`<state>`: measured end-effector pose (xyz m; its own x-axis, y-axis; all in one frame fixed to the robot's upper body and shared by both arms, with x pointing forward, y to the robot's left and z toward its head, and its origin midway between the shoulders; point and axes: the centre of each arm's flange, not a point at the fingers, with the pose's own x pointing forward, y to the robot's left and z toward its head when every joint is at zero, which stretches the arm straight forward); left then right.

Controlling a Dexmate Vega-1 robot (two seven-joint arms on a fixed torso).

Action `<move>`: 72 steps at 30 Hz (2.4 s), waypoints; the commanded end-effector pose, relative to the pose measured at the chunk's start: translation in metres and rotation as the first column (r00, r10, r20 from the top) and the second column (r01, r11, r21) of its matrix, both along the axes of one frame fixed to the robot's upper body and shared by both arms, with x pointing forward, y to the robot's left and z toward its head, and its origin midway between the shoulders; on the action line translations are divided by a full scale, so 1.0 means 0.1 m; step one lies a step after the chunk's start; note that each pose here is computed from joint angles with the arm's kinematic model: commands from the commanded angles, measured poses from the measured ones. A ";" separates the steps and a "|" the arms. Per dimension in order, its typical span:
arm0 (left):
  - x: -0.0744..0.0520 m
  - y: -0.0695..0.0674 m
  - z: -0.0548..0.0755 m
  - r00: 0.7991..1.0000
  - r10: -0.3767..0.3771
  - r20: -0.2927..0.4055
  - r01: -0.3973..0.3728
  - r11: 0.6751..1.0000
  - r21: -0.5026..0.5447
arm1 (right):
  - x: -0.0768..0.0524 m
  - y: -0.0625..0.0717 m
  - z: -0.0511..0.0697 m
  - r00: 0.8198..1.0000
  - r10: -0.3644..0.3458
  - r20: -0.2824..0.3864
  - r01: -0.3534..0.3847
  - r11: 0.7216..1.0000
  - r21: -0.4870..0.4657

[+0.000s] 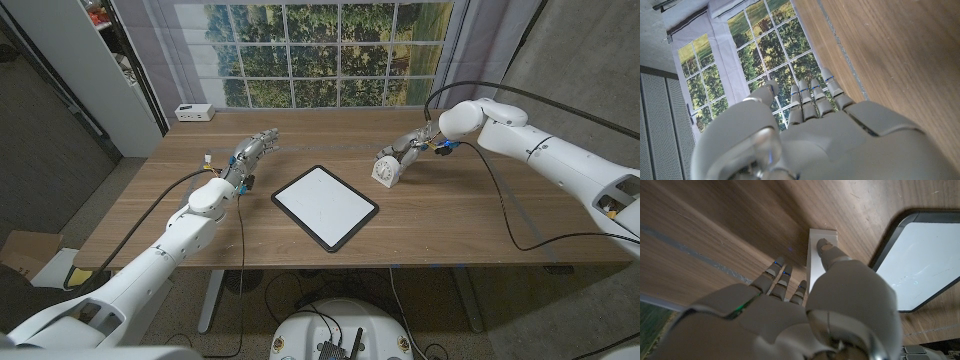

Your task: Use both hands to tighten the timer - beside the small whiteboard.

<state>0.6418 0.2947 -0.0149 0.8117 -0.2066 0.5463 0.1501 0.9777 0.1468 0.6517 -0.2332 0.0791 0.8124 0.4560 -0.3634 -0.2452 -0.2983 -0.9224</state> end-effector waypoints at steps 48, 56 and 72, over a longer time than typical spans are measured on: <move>-0.25 -0.34 0.54 0.962 0.018 0.273 -0.118 0.927 0.356 | -0.16 0.11 0.36 0.970 0.039 -0.241 0.152 0.675 0.722; -0.30 -0.43 0.63 0.944 0.003 0.331 -0.134 0.917 0.375 | -0.23 0.27 0.38 0.973 0.049 -0.224 0.136 0.665 0.734; -0.35 -0.60 0.72 0.911 -0.030 0.412 -0.156 0.899 0.410 | -0.26 0.54 0.42 0.969 0.094 -0.228 0.108 0.671 0.734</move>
